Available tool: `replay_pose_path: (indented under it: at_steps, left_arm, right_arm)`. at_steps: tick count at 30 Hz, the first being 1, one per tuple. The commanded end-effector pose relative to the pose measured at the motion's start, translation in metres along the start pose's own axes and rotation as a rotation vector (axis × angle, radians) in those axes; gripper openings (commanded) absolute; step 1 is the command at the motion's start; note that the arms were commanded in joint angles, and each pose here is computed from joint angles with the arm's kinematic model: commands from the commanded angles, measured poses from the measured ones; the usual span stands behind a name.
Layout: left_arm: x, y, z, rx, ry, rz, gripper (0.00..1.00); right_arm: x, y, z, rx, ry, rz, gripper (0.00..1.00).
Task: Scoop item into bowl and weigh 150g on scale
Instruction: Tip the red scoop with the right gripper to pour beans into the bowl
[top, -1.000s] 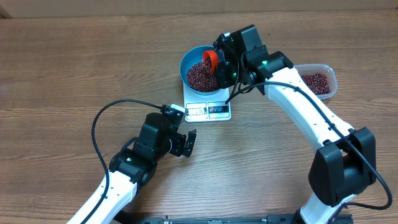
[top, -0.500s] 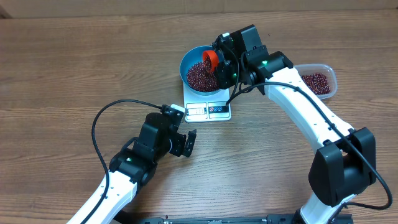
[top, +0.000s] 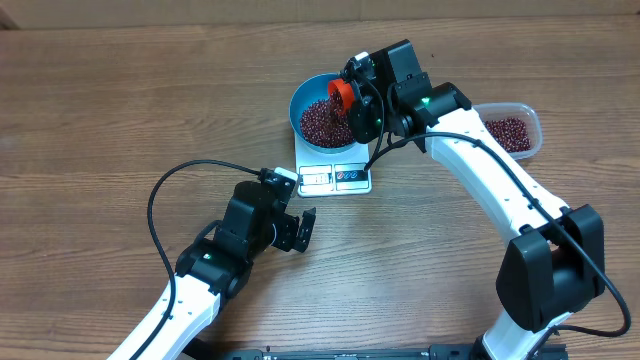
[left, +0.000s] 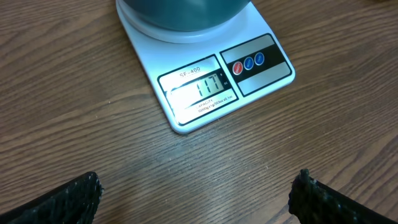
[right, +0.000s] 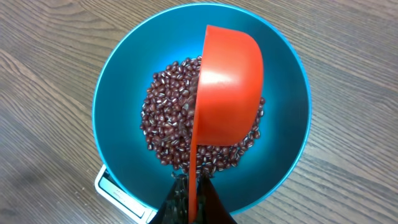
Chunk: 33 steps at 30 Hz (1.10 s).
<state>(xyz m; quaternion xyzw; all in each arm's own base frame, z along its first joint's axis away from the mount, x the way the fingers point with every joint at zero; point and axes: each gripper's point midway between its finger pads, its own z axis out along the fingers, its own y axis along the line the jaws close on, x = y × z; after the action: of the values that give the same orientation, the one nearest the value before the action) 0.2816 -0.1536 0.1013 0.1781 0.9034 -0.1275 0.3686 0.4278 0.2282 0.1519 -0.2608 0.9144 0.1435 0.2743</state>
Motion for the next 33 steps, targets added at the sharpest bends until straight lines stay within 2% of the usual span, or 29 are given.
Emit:
replay_pose_path:
  at_steps: [1, 25, 33]
  left_arm:
    - [0.003, 0.003, 0.0016, -0.011, 0.009, -0.017, 0.99]
    - [0.0029, 0.003, 0.0016, -0.011, 0.008, -0.017, 1.0]
    - [0.0029, 0.003, 0.0016, -0.011, 0.008, -0.017, 1.0]
  right_arm:
    - [-0.0133, -0.0014, -0.0054, 0.015, -0.035, -0.027, 0.04]
    - [-0.0105, -0.0013, -0.0052, 0.014, -0.024, -0.025, 0.04]
    - [-0.0107, -0.0026, -0.0052, 0.022, -0.024, -0.101, 0.04]
